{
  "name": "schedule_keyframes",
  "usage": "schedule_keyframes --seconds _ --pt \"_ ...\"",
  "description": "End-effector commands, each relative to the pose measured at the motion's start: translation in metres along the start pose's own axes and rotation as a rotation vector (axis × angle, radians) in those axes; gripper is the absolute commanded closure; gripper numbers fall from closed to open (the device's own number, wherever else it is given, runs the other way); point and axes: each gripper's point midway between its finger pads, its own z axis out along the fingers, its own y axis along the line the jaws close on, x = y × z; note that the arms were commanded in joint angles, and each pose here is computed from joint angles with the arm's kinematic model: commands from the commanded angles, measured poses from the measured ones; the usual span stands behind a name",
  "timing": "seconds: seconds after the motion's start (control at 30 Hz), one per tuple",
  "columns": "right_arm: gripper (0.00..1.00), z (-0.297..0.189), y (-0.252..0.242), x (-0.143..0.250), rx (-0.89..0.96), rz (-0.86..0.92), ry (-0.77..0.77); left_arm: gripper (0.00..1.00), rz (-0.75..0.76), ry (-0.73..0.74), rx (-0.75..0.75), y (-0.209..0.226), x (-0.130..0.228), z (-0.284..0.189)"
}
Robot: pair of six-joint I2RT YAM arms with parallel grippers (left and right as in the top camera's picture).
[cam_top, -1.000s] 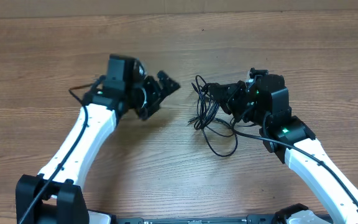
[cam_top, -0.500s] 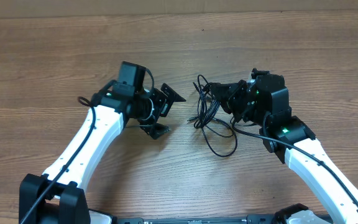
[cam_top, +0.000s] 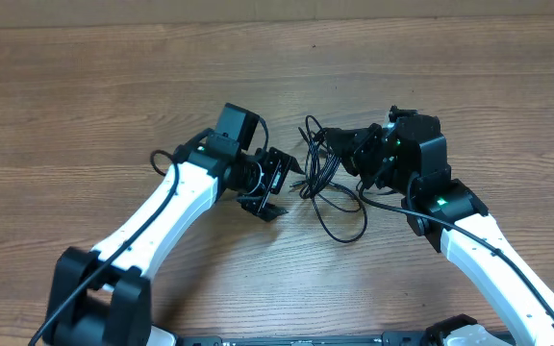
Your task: Untangle cables
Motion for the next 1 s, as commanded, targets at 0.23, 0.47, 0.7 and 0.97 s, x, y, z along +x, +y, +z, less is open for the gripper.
schedule_keyframes --seconds 0.23,0.47,0.7,0.97 --pt "0.96 -0.002 0.008 0.003 -0.024 -0.008 0.01 0.25 -0.081 0.193 -0.031 -0.003 0.011 0.034" --pt "0.96 -0.002 0.008 0.003 -0.023 -0.008 0.01 0.3 -0.077 0.237 -0.03 -0.005 0.013 0.04" --pt "0.96 -0.002 0.008 -0.001 -0.022 -0.006 -0.013 0.5 0.068 0.258 0.008 -0.009 0.011 0.036" --pt "0.96 -0.002 0.009 -0.004 -0.022 0.023 -0.028 0.29 0.302 0.267 0.095 -0.012 -0.011 0.01"
